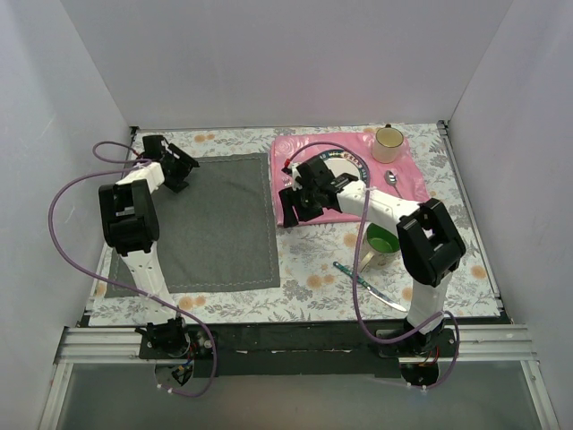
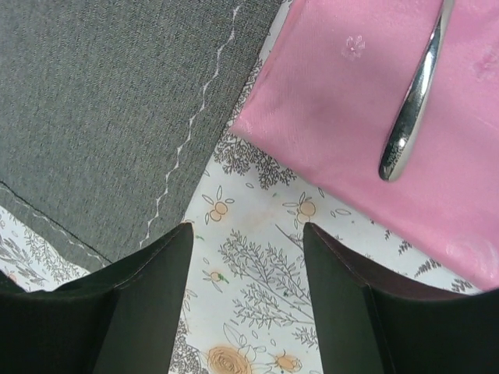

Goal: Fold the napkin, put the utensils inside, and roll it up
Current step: Flatten the napkin out, then fold the napkin

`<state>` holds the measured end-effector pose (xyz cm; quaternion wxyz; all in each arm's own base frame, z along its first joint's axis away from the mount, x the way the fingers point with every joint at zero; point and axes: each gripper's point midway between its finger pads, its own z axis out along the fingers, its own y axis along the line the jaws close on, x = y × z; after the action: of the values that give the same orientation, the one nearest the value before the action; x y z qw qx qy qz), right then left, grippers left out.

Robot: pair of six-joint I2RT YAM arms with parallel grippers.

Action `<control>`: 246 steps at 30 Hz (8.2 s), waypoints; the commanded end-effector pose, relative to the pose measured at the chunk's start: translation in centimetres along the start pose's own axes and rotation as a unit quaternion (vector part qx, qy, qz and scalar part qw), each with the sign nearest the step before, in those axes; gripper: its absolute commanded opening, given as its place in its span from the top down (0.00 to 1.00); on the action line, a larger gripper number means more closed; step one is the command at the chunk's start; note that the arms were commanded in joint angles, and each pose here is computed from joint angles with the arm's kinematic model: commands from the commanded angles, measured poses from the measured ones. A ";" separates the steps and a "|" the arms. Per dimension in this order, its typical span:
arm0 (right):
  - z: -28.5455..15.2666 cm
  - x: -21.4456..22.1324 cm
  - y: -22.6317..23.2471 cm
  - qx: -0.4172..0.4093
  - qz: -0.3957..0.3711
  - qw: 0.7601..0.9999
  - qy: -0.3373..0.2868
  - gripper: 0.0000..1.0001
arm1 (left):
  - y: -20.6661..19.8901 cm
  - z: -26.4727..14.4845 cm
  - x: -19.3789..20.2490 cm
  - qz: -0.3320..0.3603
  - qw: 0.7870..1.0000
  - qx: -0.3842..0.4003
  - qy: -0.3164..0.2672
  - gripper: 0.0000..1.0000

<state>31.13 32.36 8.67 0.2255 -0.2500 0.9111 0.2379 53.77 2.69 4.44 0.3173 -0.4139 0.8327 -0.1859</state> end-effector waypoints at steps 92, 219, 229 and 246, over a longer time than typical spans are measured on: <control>-4.4 5.6 10.0 -0.050 -0.136 0.989 -0.037 0.64 | 35.3 -25.4 6.3 -0.317 0.813 -0.455 -0.177 0.62; -0.6 9.1 10.7 -0.207 -0.036 0.978 0.020 0.36 | -10.7 -14.2 15.8 0.239 0.953 0.161 0.096 0.50; 1.5 10.7 10.7 -0.199 -0.011 0.979 0.035 0.59 | -8.1 -10.1 17.5 0.196 0.965 0.137 0.108 0.57; -1.8 7.3 9.9 -0.125 -0.043 0.991 0.016 0.38 | -4.2 -9.6 5.5 0.106 0.990 0.090 0.013 0.54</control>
<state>17.07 35.66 5.03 0.1268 -0.3009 0.8778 0.3506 44.76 -10.00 8.65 0.3061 -0.2362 0.8894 -0.2440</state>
